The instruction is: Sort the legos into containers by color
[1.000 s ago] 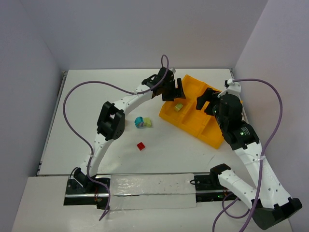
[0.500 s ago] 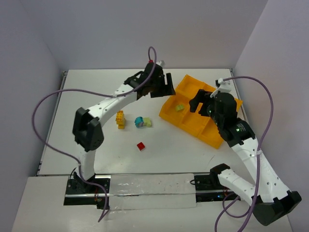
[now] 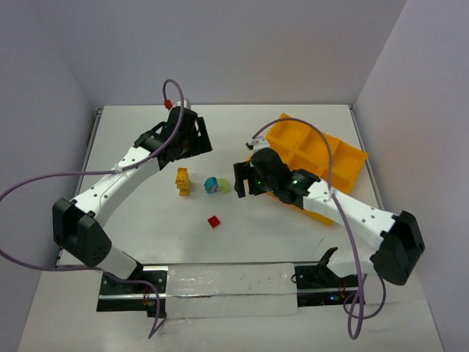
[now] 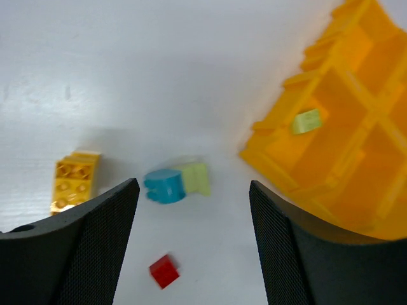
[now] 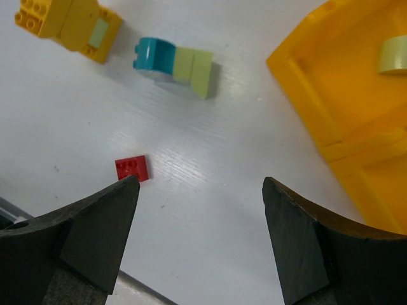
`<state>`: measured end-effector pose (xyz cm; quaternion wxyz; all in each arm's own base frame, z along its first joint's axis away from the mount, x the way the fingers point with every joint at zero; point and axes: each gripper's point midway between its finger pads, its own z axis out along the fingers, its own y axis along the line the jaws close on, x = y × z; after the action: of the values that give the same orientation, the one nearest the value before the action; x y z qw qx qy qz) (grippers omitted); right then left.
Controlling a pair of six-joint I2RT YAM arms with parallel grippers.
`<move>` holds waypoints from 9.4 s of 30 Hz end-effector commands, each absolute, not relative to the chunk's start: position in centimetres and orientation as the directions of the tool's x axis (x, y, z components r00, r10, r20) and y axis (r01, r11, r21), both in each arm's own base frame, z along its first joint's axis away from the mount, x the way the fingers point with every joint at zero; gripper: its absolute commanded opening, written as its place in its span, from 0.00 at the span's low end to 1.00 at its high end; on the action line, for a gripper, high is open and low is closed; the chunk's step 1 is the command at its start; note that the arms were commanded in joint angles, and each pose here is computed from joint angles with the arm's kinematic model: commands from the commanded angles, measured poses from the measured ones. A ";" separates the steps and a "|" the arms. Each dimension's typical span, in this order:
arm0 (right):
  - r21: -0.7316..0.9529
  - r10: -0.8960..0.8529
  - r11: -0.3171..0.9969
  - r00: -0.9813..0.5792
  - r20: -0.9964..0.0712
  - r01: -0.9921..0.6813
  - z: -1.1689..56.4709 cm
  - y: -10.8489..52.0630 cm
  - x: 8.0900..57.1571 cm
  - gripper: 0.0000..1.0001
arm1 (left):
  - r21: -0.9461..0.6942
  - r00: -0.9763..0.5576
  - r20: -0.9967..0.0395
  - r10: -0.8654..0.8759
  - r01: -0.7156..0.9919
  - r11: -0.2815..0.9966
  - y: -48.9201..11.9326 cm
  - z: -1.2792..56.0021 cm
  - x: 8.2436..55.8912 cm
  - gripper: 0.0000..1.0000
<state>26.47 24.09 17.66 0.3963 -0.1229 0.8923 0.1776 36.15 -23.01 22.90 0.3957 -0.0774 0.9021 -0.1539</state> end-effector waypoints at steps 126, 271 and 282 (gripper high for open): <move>0.416 -0.146 0.694 -0.680 -0.718 -0.588 21.5 29.6 27.2 0.00 | -0.077 -0.250 -0.926 0.283 0.858 0.508 -25.5 25.5 25.3 0.97; 0.380 -0.023 0.175 -0.390 -0.921 -0.908 33.7 25.9 22.2 0.98 | -0.525 -0.523 -0.851 -0.057 0.850 0.034 -27.6 34.0 20.9 0.00; 0.410 -0.052 0.076 -0.415 -0.908 -0.909 33.9 28.4 21.3 0.99 | -0.523 -0.520 -0.852 -0.064 0.851 0.040 -27.6 34.1 21.1 0.00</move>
<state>21.72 27.30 32.69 0.3851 -0.3634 0.6505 0.5445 21.09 -27.69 31.65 0.3399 0.2896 0.6517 -0.6131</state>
